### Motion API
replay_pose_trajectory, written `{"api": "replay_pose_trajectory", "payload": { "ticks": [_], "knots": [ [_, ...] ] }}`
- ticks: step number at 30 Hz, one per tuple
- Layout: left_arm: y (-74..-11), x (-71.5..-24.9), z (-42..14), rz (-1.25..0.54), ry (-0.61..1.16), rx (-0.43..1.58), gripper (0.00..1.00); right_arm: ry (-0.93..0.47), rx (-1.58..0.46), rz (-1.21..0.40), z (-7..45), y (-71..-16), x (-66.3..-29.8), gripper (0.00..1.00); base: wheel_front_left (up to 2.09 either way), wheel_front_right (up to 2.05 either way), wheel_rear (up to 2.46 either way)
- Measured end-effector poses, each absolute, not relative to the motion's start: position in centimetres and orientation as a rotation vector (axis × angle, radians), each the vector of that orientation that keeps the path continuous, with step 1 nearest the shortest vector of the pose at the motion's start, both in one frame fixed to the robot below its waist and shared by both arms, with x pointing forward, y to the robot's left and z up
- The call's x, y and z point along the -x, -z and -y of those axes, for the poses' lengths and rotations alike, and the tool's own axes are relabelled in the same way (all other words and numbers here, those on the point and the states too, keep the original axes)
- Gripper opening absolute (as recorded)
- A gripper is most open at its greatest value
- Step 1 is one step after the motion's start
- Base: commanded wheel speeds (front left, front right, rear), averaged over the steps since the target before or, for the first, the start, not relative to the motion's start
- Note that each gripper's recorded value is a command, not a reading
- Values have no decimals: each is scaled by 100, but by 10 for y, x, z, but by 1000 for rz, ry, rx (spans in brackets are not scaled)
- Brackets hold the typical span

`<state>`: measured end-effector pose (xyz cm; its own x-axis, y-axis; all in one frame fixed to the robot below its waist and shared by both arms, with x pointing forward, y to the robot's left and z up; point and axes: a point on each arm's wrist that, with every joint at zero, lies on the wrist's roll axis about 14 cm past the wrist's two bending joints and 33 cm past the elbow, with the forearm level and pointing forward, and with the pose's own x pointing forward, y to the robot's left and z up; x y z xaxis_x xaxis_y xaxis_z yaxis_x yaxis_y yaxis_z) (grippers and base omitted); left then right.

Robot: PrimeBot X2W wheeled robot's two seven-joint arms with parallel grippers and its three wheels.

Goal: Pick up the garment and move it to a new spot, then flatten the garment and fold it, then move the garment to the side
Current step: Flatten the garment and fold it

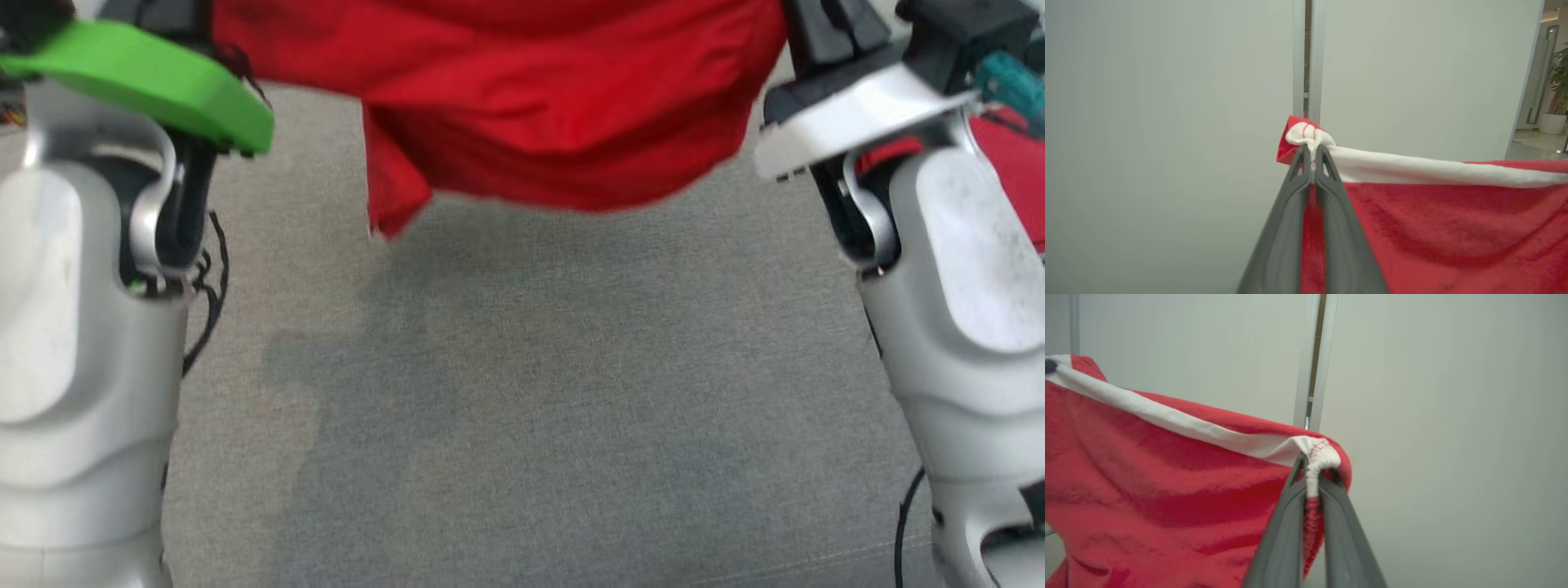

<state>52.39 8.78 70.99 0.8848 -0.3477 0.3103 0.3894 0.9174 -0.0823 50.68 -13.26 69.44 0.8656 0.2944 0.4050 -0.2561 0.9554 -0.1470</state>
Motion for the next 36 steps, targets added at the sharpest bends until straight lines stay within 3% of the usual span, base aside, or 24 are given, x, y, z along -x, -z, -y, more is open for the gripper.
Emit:
{"api": "replay_pose_trajectory", "payload": {
  "ticks": [6, 13, 17, 21, 36],
  "knots": [
    [-708, -575, -90, 364, 339, 188, 0, -261, 85, 450, 128, -688, -566, 0, 0, 0, 0],
    [-595, -603, -95, 191, 299, 241, 0, -289, 67, 175, 111, -567, -599, 0, 0, 0, 0],
    [-516, -588, -106, 64, 262, 280, 0, -310, 40, 64, 102, -506, -589, 0, 0, 0, 0],
    [-486, -566, -123, 32, 213, 329, 0, -326, -16, 42, 94, -484, -568, 0, 0, 0, 0],
    [-522, -468, -124, 152, 211, 343, 0, -281, -131, 168, 110, -523, -480, 0, 0, 0, 0]
  ]
}}
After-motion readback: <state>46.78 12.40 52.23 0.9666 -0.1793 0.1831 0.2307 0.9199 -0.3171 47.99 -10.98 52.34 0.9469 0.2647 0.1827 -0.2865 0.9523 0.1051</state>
